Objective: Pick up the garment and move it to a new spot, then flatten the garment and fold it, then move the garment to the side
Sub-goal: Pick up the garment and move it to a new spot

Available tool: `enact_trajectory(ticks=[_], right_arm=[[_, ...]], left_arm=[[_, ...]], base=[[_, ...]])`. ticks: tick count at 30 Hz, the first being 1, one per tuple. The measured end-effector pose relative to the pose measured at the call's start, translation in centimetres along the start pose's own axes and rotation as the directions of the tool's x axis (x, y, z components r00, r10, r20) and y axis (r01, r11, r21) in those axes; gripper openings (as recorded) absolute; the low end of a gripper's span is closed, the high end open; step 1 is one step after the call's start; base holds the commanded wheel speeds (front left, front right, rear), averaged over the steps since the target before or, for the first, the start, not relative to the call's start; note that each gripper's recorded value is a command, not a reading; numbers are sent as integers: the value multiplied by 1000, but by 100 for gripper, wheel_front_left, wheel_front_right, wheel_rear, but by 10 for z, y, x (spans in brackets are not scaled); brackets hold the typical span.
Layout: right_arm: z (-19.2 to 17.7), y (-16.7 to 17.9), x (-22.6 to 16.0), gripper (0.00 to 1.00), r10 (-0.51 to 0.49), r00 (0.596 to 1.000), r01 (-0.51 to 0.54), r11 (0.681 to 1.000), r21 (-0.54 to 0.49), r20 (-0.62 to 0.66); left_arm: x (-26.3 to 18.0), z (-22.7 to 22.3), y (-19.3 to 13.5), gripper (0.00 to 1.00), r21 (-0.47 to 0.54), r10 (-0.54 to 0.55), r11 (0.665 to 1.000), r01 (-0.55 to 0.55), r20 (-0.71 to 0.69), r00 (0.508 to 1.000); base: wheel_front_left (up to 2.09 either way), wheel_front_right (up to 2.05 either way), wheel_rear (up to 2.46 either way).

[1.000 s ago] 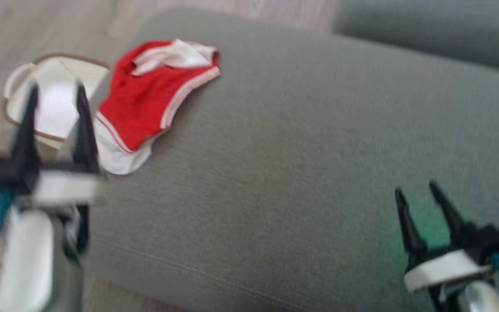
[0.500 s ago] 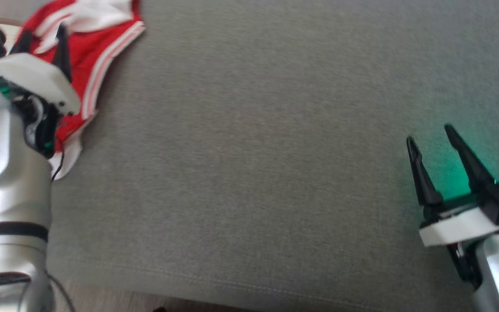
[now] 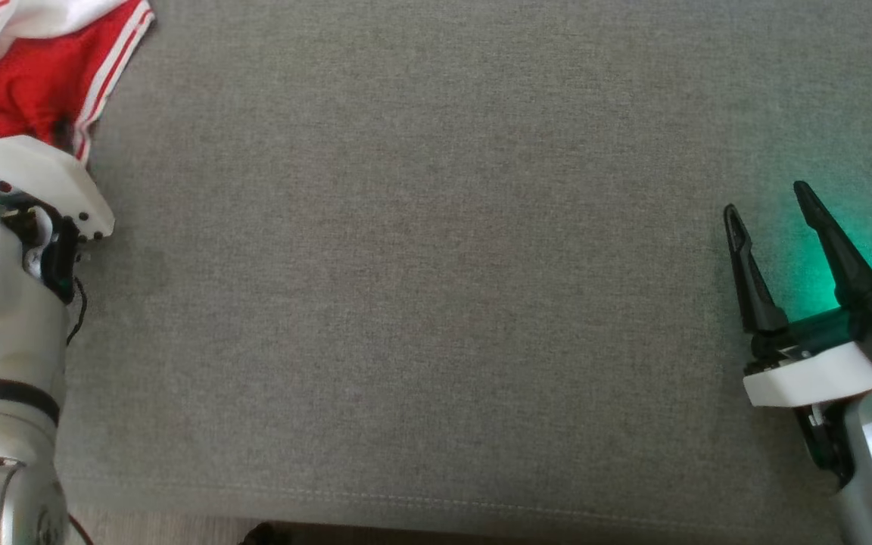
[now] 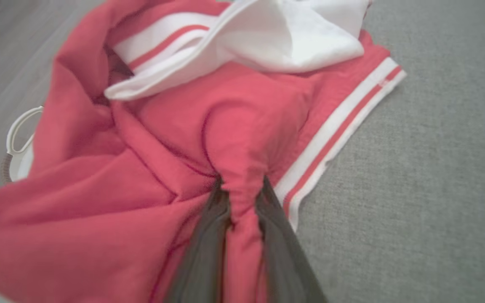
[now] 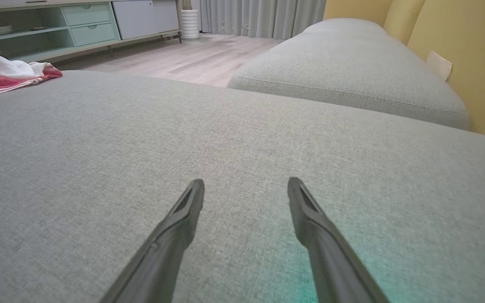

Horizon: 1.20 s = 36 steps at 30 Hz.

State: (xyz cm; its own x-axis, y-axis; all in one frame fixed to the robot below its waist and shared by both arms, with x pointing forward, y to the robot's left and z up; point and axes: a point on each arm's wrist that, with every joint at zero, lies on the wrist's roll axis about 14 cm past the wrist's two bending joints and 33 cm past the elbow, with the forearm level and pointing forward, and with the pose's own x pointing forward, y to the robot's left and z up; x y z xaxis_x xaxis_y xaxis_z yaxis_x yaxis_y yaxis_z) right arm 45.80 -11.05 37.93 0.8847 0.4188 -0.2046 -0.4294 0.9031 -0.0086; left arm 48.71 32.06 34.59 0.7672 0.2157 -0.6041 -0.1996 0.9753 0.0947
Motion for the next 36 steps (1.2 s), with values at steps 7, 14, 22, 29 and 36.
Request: enact_trajectory(ticks=[7, 14, 22, 29, 36], right_arm=[[18, 2, -2, 100, -14, 999, 14, 1000, 1, 44], [57, 11, -22, 100, -55, 990, 52, 998, 26, 131], [85, 13, -78, 100, -143, 969, 136, 990, 49, 201], [90, -14, -149, 100, -300, 926, 299, 953, 39, 230], [97, -35, -201, 100, -437, 858, 436, 898, 65, 270]], left_arm=[[-11, 42, -8, 0, 25, -40, 999, 36, 191, 981], [-72, 183, -39, 0, 77, -141, 990, 118, 576, 805], [-154, 236, -108, 0, 190, -334, 938, 291, 720, 608], [-204, 245, -229, 0, 356, -590, 785, 508, 681, 434], [-221, 186, -335, 0, 420, -768, 611, 671, 521, 372]], base=[[0, 0, 0], [0, 0, 0], [0, 0, 0], [0, 0, 0], [0, 0, 0]])
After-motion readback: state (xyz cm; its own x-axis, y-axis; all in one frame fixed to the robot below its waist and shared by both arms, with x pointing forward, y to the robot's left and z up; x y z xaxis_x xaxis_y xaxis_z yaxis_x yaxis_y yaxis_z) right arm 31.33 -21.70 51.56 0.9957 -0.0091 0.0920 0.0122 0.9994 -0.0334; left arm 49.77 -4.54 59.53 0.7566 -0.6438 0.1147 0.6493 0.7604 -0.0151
